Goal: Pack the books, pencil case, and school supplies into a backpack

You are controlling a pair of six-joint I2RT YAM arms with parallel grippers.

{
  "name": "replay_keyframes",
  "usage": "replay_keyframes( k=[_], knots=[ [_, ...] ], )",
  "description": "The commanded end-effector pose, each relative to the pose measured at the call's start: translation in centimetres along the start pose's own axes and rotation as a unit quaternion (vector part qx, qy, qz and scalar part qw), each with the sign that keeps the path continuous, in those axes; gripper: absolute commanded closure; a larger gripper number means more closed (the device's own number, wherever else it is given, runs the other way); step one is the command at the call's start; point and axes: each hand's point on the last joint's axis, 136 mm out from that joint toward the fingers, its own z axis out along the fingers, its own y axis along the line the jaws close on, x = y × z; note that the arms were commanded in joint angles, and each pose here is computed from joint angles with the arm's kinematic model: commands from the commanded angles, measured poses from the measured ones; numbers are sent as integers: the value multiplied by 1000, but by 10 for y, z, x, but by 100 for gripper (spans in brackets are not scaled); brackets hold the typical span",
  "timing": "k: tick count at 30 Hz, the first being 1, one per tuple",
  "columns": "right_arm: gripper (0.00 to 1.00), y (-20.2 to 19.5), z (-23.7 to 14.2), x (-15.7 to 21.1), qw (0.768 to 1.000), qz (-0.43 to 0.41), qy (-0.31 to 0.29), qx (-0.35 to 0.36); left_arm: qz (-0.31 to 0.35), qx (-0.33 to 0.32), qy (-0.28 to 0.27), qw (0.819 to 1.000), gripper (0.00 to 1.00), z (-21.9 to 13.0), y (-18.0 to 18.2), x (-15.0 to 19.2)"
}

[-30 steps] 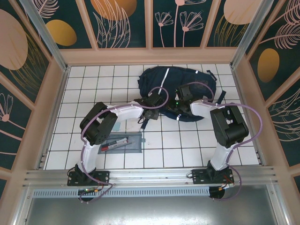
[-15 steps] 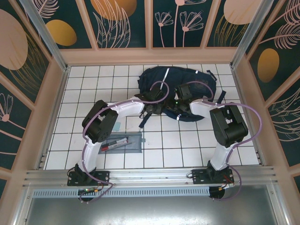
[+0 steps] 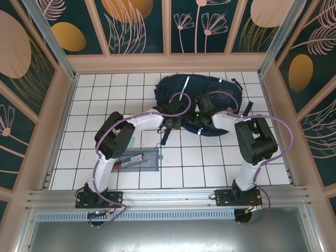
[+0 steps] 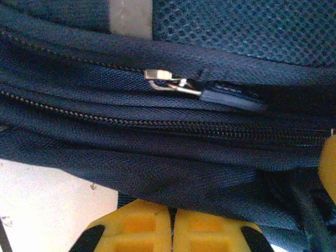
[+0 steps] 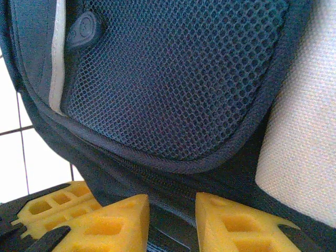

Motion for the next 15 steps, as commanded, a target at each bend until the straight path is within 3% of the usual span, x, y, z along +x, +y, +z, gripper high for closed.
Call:
replay_keyframes(
  k=[1,6,10,15],
  knots=[
    [70,-6,-3,4,1000,-11,3,20,-1,-22,9,1000,100,3,14,6],
    [66,5,-22,-10,999,-22,-20,19,-12,34,-12,999,100,-31,-6,-19],
    [57,19,-52,-22,998,-31,-45,16,-20,81,-31,996,100,-61,-23,-37],
    [44,25,-81,-9,999,-18,-46,2,-21,89,-36,995,100,-62,-26,-42]
  ],
)
